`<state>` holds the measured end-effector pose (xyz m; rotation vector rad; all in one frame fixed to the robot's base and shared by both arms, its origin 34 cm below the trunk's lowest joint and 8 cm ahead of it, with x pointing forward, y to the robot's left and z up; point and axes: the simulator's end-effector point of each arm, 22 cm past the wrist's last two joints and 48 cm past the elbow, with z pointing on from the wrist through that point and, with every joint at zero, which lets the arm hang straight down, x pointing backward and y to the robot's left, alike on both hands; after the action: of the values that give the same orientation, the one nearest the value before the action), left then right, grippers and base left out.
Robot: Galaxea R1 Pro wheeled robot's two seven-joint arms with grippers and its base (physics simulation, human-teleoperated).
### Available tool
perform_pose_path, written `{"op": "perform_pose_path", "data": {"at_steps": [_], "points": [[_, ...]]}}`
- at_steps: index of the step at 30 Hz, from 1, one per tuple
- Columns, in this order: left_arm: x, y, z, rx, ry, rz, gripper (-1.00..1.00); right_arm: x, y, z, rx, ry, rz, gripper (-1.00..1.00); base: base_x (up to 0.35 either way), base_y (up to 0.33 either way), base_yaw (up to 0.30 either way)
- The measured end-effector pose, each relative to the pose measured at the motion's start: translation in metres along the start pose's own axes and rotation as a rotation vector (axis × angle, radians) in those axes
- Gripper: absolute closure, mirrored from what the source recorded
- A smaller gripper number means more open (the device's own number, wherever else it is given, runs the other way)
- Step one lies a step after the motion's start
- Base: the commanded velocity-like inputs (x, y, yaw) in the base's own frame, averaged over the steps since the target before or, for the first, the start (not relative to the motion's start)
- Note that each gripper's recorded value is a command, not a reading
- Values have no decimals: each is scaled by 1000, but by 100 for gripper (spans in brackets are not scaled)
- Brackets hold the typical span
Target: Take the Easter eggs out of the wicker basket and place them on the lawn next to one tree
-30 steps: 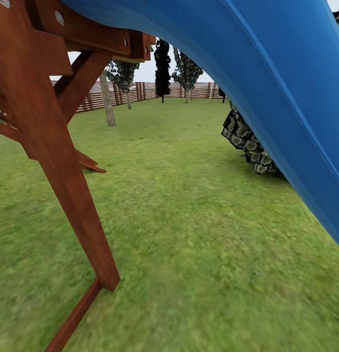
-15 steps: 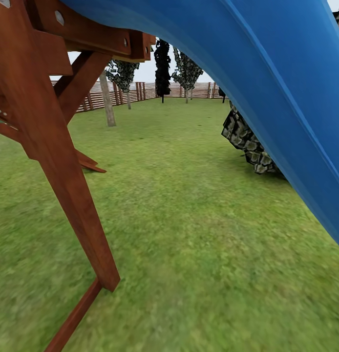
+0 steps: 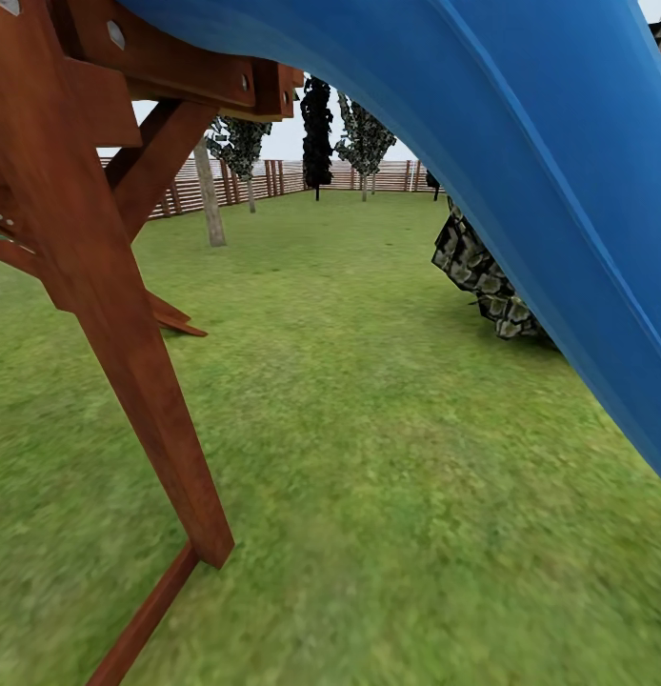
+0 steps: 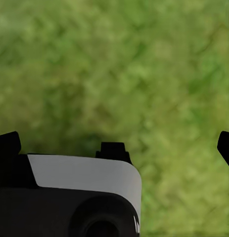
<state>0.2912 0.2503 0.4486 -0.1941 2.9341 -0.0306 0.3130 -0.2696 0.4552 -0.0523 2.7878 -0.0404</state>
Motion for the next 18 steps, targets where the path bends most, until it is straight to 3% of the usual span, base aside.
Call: {"op": "perform_pose_path", "data": {"at_steps": [18], "points": [[1, 0, 0, 0, 2, 2, -100, 1, 0, 0, 0, 1, 0, -100, 0, 0, 0]]}}
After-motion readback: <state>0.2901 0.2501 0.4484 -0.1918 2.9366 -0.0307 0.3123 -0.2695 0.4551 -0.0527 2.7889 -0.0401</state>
